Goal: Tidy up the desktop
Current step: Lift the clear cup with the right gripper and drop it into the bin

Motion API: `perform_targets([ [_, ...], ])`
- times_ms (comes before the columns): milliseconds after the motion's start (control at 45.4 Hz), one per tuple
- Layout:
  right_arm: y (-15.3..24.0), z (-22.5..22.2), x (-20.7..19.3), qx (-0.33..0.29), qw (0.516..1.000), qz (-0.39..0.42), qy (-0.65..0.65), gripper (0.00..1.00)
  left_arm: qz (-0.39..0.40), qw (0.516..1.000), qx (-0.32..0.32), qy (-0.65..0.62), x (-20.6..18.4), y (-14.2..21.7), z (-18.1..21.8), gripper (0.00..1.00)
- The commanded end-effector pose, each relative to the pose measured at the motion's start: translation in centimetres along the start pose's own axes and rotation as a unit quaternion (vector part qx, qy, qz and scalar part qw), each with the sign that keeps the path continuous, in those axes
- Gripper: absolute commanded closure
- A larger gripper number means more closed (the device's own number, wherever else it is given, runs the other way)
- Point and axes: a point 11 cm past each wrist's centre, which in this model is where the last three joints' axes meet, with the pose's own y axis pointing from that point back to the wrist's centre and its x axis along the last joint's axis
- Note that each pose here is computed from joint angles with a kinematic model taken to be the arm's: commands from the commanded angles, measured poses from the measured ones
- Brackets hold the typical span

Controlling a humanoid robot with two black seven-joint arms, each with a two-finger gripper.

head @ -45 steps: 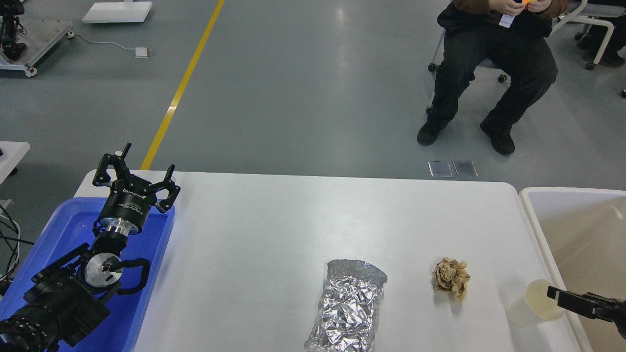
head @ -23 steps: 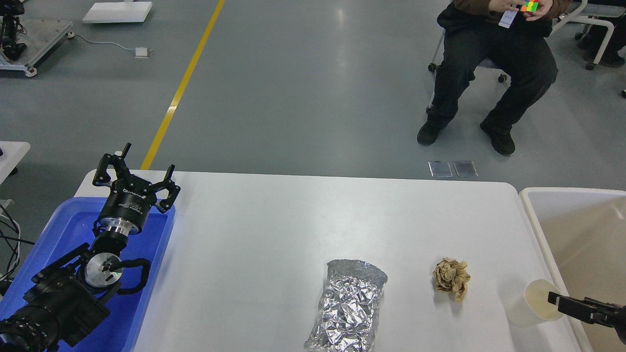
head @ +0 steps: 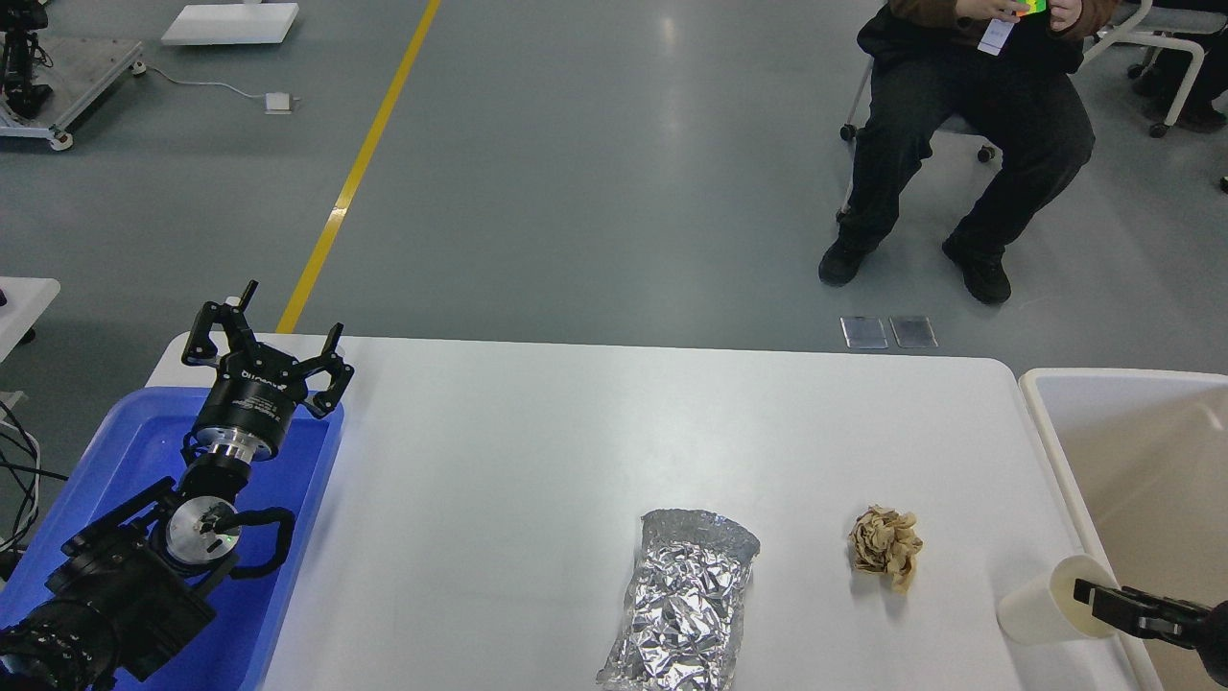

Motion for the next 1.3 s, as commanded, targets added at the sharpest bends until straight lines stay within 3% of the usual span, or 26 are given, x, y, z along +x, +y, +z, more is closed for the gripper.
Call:
perform_targets([
  [0, 0.1, 0.7, -0.4, -0.012, 1.0, -0.008, 0.005, 0.78, 0.0, 1.0, 0.0, 0.0, 0.0, 0.0, 0.0, 0.0],
  [44, 0.2, 1.0, -0.3, -0.016, 1.0, -0.007, 0.007, 0.93, 0.0, 1.0, 0.0, 0.0, 0.0, 0.0, 0.0, 0.0],
  [88, 0.2, 1.0, -0.3, -0.017, 1.0, -0.007, 0.007, 1.0, 0.0, 1.0, 0.0, 0.0, 0.0, 0.0, 0.0, 0.0],
  [396, 1.1, 1.7, 0.6, -0.023, 1.0, 0.001, 0.007, 1.0, 0.0, 1.0, 0.0, 0.0, 0.0, 0.0, 0.0, 0.0],
  [705, 5.5, 0.4, 3.6, 0.013, 1.0, 0.016, -0.021, 1.0, -0.001, 1.0, 0.0, 0.0, 0.0, 0.0, 0.0, 0.0],
  [991, 11.6, -4.0, 8.6, 0.061, 0.997, 0.03, -0.042, 1.0, -0.001, 1.0, 0.001, 0.0, 0.0, 0.0, 0.0, 0.0],
  [1277, 14.8, -4.1, 13.4, 0.053, 0.996, 0.046, -0.046, 1.0, -0.001, 1.0, 0.001, 0.0, 0.0, 0.0, 0.0, 0.0],
])
